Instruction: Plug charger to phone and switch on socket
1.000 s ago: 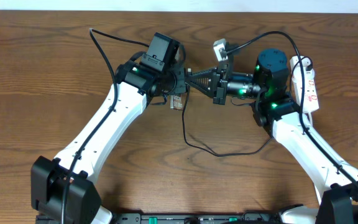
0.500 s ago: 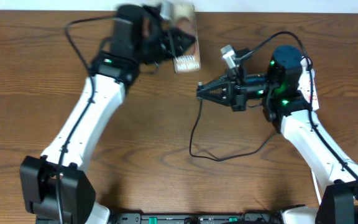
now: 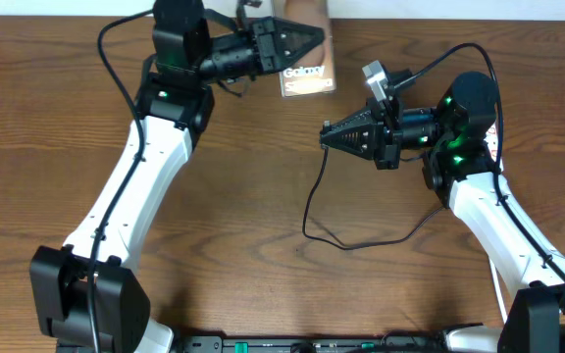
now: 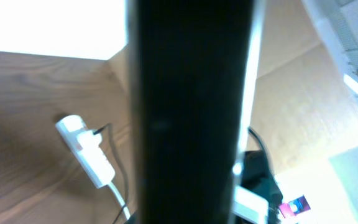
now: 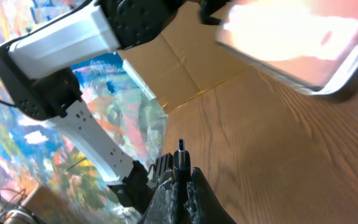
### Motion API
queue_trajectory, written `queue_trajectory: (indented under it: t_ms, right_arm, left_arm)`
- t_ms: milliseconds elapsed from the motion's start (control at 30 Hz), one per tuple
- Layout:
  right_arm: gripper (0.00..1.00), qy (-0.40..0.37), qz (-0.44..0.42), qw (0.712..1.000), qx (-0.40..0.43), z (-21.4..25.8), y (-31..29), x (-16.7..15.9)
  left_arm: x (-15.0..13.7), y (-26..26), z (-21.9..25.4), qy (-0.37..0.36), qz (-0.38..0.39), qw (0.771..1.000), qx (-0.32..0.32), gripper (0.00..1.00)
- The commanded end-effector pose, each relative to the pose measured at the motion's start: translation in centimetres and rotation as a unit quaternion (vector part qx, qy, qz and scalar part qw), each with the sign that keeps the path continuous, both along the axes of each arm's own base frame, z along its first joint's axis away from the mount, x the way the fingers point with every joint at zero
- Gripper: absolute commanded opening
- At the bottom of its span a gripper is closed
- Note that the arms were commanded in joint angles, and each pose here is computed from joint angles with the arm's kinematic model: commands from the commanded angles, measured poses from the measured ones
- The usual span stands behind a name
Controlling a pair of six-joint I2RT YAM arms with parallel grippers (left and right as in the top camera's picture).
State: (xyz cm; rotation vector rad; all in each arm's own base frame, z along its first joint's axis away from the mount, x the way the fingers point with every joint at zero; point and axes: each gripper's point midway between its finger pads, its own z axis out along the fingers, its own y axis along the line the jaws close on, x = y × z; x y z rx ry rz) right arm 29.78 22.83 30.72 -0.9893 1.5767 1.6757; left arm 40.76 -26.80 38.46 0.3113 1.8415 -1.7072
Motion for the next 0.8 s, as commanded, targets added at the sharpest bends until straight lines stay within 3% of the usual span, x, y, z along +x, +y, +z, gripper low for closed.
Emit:
queue_trajectory:
  t_ms: [0,767]
  right_arm:
    - [0.01,0.011,-0.009,1.000,0.000,0.1,0.1,0.4]
    - [0.01,-0.009,-0.016,1.000,0.007,0.9,0.1,0.6]
  left_arm:
    - [-2.4,-0.6,3.2,-0.032,-0.042,0.998,-0.020,0.08]
    - [-5.2,-2.8,2.9,-0.071,-0.107,0.992,-0.010,0.07]
